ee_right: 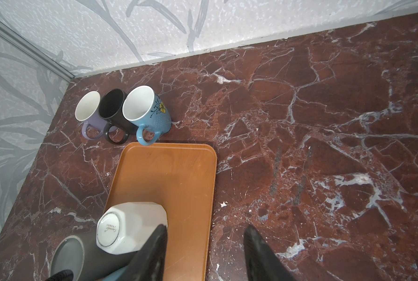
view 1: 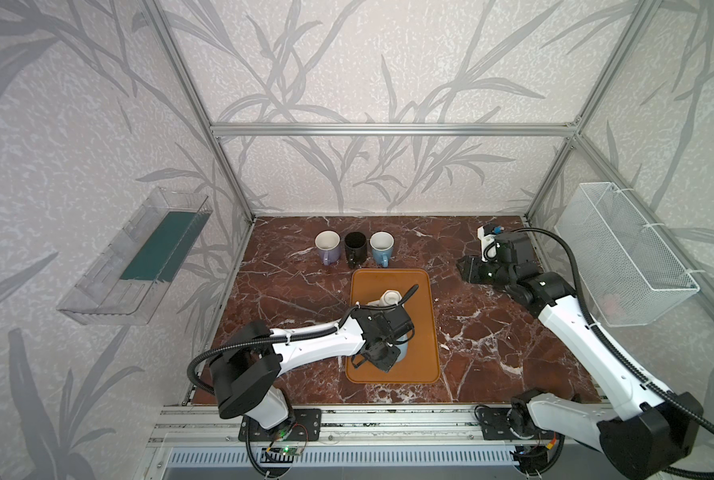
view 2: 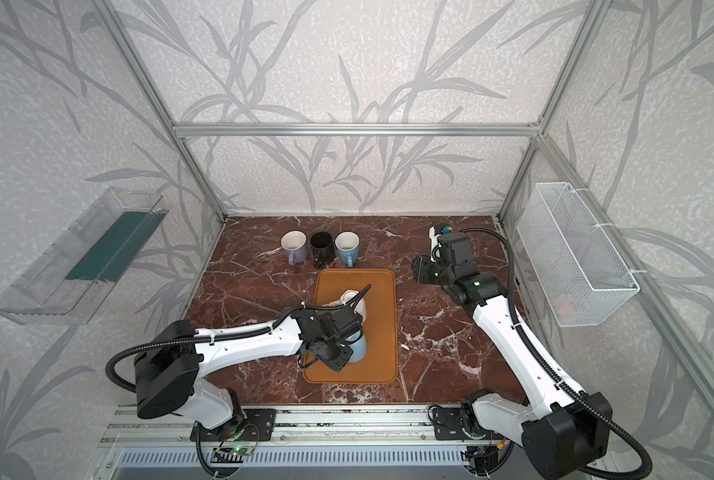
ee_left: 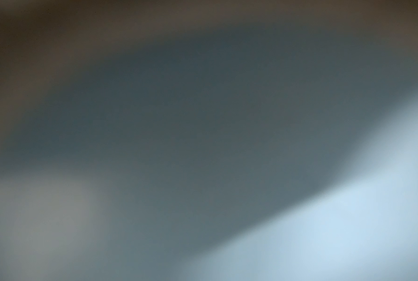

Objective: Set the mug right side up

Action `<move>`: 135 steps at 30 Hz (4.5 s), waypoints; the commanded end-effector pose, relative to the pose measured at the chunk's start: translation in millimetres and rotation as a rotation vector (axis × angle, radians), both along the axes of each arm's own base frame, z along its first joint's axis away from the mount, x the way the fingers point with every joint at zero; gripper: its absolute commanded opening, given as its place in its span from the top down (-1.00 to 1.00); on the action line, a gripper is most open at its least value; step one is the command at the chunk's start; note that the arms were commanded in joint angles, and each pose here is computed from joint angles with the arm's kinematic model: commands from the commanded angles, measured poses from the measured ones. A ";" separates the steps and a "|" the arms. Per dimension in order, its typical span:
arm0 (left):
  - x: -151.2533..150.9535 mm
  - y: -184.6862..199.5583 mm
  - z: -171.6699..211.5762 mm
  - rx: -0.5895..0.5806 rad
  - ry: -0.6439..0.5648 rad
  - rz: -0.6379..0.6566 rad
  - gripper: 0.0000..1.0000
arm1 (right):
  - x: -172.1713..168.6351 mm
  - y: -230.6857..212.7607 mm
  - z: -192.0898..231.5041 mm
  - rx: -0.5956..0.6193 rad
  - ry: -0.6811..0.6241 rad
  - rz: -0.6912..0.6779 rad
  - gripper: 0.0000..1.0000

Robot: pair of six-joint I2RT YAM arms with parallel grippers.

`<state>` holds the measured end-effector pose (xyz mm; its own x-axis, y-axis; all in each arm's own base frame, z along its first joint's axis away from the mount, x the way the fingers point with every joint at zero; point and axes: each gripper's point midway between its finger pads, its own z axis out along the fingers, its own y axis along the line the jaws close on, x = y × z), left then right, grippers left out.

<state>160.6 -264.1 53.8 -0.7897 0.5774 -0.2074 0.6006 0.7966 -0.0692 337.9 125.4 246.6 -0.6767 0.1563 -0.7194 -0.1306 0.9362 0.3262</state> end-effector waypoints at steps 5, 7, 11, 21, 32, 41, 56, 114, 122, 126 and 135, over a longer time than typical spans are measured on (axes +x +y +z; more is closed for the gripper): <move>3.5 -1.7 10.2 -0.024 -0.035 0.004 0.72 | -7.0 -4.1 -0.2 0.000 -0.001 -0.010 -0.04; 3.4 -2.5 10.9 -0.029 -0.036 0.000 0.78 | -8.1 -4.0 -0.5 0.004 0.000 -0.009 -0.03; 2.8 -5.9 15.2 -0.055 -0.037 -0.007 0.89 | -10.4 -4.1 -2.4 0.007 0.004 -0.008 -0.04; 0.4 -24.1 53.7 -0.203 -0.076 -0.075 1.00 | -21.1 -6.5 -20.2 0.009 0.014 -0.004 -0.03; 15.4 -55.9 109.9 -0.459 -0.245 -0.138 1.00 | -53.4 8.2 -68.1 0.094 0.028 0.080 0.00; 30.1 -61.5 157.7 -0.611 -0.304 -0.115 1.00 | -79.6 24.1 -57.9 0.244 -0.024 0.158 0.00; 61.8 -33.4 238.5 -0.864 -0.397 -0.059 1.00 | -95.0 65.7 -17.2 0.593 -0.144 0.340 -0.02; 50.0 -37.8 346.2 -1.363 -0.362 -0.167 1.00 | -121.6 144.4 137.0 1.091 -0.371 0.739 0.26; 53.1 -40.1 338.4 -1.351 -0.351 -0.161 1.00 | -127.7 143.6 150.1 1.134 -0.374 0.771 0.42; 54.4 -41.3 336.0 -1.349 -0.348 -0.160 1.00 | -129.2 144.6 152.8 1.147 -0.361 0.782 0.50; 56.7 -45.3 326.7 -1.345 -0.318 -0.156 1.00 | -129.4 145.6 157.4 1.184 -0.353 0.790 0.66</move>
